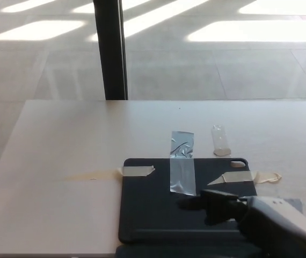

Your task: The robot uses its right hand to open a folded tablet cover kept in the middle of the desk

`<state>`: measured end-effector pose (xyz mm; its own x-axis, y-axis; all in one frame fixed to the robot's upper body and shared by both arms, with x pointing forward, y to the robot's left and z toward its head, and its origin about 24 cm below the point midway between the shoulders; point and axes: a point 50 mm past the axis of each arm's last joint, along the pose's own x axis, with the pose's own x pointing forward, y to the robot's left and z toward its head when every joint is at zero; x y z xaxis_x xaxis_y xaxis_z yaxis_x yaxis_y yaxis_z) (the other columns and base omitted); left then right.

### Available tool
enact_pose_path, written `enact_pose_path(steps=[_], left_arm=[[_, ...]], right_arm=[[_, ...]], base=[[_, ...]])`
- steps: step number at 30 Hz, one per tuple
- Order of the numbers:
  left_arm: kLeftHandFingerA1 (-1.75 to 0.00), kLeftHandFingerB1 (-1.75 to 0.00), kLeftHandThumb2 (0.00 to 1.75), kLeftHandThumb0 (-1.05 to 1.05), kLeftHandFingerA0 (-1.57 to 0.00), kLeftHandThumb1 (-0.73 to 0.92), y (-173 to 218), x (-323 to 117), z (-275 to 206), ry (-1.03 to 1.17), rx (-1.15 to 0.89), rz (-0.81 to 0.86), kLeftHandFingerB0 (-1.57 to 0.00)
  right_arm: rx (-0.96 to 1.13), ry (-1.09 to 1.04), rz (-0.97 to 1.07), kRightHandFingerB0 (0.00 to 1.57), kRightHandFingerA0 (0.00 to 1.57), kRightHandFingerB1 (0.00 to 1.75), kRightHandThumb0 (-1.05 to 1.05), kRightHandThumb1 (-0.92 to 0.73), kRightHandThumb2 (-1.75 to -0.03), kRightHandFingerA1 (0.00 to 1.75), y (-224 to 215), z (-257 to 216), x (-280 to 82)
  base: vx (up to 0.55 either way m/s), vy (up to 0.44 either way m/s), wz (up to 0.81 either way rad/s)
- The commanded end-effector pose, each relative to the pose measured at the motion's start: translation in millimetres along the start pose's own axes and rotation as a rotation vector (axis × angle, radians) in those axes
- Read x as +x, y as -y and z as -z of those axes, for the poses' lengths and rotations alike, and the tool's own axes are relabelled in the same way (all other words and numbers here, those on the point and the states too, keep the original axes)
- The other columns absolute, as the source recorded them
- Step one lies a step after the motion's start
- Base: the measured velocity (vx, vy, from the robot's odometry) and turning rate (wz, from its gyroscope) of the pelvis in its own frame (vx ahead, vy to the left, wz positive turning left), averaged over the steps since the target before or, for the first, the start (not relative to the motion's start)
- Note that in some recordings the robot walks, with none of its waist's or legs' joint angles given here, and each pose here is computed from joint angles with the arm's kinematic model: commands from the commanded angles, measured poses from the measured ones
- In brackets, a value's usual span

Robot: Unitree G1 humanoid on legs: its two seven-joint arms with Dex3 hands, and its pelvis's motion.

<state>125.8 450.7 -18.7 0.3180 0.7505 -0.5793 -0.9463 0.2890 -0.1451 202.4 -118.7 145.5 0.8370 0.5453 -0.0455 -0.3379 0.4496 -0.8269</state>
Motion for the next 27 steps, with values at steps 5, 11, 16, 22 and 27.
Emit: enact_pose_path(steps=[5,11,16,22,27], left_arm=[[-0.89,-0.74,0.61,-0.50,-0.69,0.47,-1.9,0.1,-5.4,0.014,-0.019,-0.013,-0.64],[-0.87,-0.73,0.60,-0.52,-0.67,0.46,-2.8,0.0,-4.1,0.017,-0.026,-0.013,-0.64],[-0.88,-0.74,0.60,-0.52,-0.67,0.47,1.5,0.3,-7.1,0.020,-0.032,0.000,-0.65],[-0.84,-0.75,0.84,-0.59,-0.66,0.32,0.8,0.2,-7.3,0.027,-0.029,0.001,-0.59],[-0.88,-0.75,0.62,-0.52,-0.66,0.47,1.6,0.2,-8.2,0.027,-0.033,0.002,-0.64]], right_arm=[[-0.004,-0.097,-0.096,0.31,0.44,0.49,-0.69,-0.58,-0.94,0.60,-17.1,35.6,19.7],[0.011,-0.181,-0.231,0.37,0.70,0.34,-0.70,-0.73,-0.62,0.70,-54.4,61.5,20.5],[-0.006,-0.223,-0.271,0.30,0.53,0.49,-0.70,-0.60,-0.95,0.71,-66.4,76.8,21.3],[0.011,-0.214,-0.266,0.35,0.51,0.34,-0.71,-0.77,-0.63,0.58,-73.2,71.2,13.0],[0.038,-0.177,-0.241,0.36,0.58,0.34,-0.71,-0.77,-0.63,0.74,-78.6,61.2,4.2]], base=[[0.00,0.000,0.00],[0.00,0.000,0.00],[0.00,0.000,0.00],[0.00,0.000,0.00],[0.00,0.000,0.00]])
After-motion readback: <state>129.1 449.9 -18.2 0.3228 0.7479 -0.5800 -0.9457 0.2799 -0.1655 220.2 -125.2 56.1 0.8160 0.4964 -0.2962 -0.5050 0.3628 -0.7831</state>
